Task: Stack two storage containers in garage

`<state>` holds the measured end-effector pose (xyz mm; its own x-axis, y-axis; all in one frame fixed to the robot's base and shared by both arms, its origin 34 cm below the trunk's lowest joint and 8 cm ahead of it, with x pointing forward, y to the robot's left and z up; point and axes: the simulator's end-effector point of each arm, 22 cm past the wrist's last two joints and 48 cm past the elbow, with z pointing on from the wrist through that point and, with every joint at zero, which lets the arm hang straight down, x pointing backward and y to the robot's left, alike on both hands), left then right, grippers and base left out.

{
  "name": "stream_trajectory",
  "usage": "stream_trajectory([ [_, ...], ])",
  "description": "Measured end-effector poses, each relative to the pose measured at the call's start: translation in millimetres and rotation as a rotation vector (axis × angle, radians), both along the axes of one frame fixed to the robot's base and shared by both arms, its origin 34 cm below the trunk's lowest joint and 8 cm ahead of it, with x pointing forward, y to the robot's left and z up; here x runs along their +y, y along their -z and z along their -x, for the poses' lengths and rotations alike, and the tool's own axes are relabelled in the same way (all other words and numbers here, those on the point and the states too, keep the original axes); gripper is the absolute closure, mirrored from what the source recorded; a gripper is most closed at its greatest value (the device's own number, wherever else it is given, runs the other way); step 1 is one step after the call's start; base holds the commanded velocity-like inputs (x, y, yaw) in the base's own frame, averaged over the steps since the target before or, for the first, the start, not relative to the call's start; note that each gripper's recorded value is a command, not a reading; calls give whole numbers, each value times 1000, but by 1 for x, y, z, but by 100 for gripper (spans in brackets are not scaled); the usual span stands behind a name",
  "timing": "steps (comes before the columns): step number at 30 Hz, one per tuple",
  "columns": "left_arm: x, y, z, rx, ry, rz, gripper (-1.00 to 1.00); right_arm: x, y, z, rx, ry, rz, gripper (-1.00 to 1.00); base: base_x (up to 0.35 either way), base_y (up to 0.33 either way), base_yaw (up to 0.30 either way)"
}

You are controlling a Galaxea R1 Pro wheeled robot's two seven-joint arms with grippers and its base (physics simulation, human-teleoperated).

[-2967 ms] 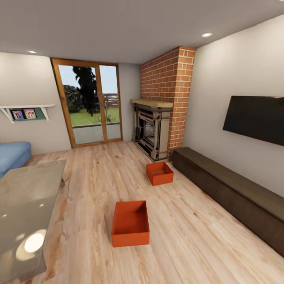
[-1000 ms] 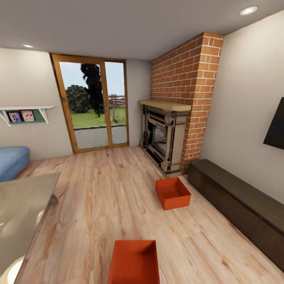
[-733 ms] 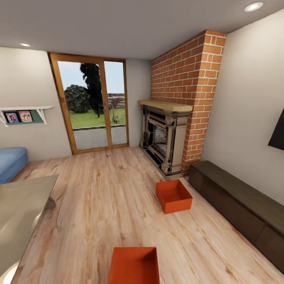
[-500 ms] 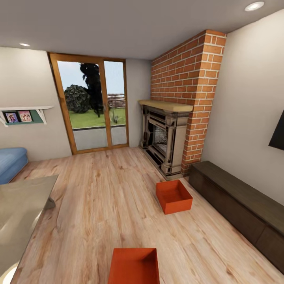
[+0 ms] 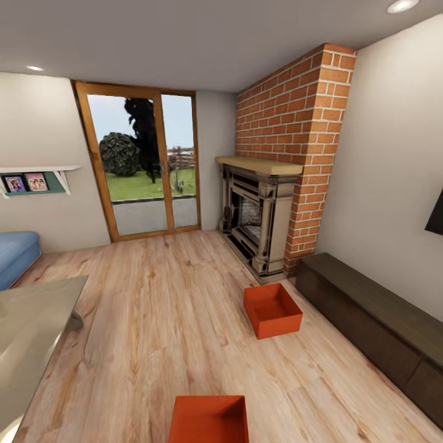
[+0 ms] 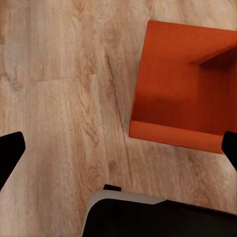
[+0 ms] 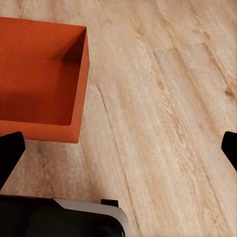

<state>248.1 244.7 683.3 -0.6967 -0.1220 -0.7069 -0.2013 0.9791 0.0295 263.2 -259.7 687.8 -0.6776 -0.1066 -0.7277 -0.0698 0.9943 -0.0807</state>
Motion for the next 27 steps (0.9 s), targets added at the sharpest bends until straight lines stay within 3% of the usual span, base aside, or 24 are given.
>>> stream_trajectory([
  [27, 0, 0, 0, 0, 0, 0, -100, 2, 0, 0, -1, -9, -2, -100, 1, 0, 0],
])
